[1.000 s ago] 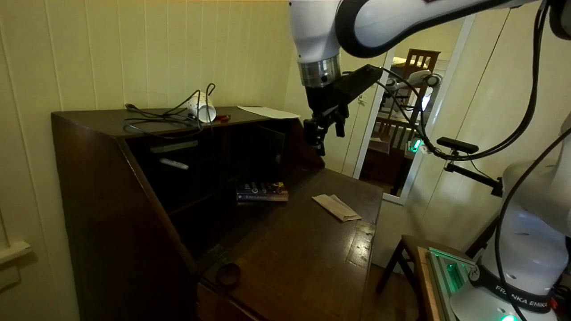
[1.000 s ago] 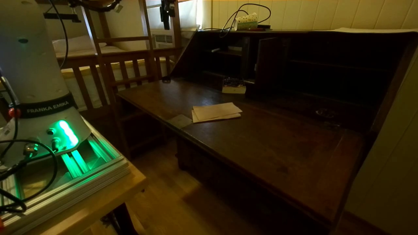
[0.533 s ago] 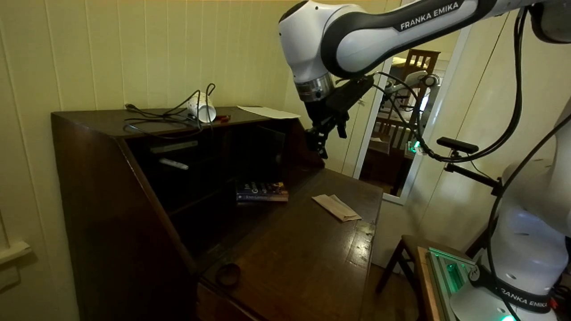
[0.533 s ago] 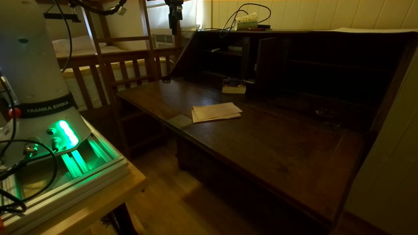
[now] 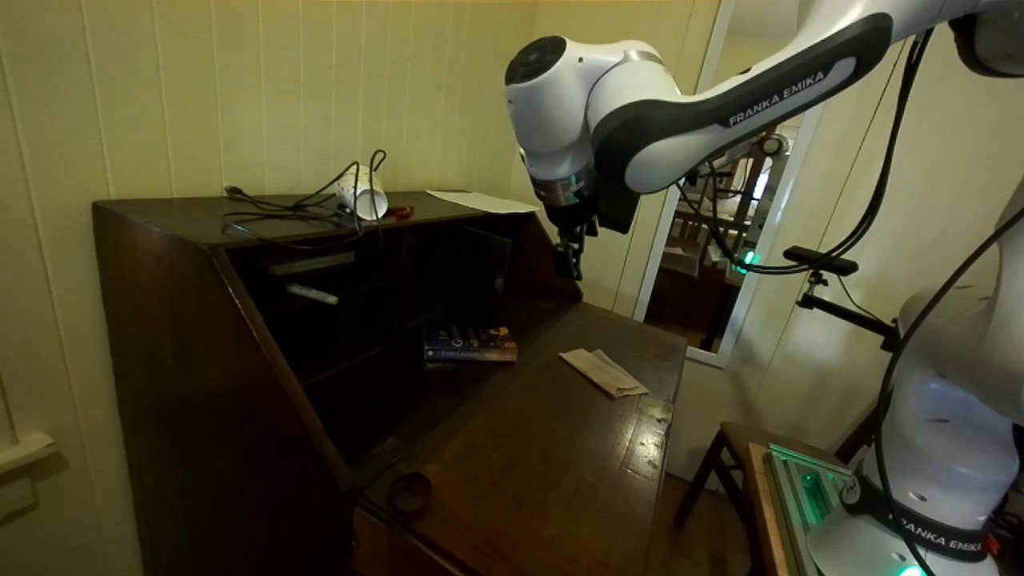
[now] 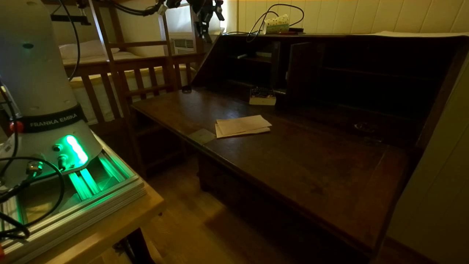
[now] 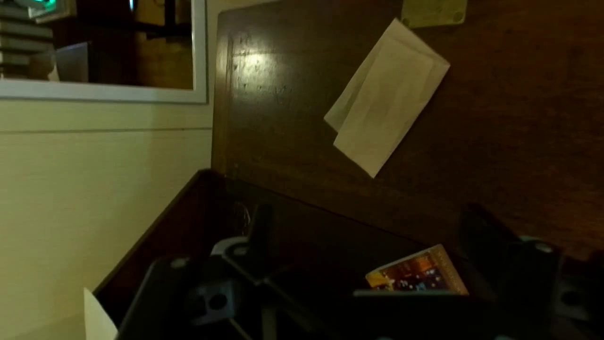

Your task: Move the book to the right

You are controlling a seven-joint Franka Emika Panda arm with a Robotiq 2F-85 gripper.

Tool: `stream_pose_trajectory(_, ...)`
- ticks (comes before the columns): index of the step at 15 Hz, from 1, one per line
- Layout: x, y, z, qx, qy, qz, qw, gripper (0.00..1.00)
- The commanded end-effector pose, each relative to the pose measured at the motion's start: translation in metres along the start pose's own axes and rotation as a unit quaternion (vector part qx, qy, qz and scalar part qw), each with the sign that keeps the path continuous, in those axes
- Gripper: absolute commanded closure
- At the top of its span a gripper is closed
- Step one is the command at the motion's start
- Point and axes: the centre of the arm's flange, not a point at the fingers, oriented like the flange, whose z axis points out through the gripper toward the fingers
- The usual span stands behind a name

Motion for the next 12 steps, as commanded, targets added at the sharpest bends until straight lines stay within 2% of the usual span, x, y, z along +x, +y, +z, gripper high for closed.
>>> stream_pose_trajectory(1, 0.005, 0.003, 0.004, -0.003, 0.02, -0.017, 0.9997, 0.0)
stream_pose_trajectory(3, 0.012, 0.009, 0.012, -0.003, 0.037, -0.035, 0.9987, 0.0)
stream_pose_trajectory(6, 0.013, 0.011, 0.013, -0.003, 0.04, -0.041, 0.9984, 0.0)
stream_pose_trajectory(7, 0.016, 0.011, 0.019, -0.016, 0.065, -0.073, 0.9951, 0.0)
stream_pose_trajectory(9, 0.029, 0.015, 0.031, -0.012, 0.111, -0.113, 0.9873, 0.0)
stream_pose_trajectory(10, 0.041, 0.016, 0.04, -0.014, 0.12, -0.125, 0.9848, 0.0)
stream_pose_trajectory(12, 0.059, 0.021, 0.055, -0.008, 0.162, -0.171, 0.972, 0.0)
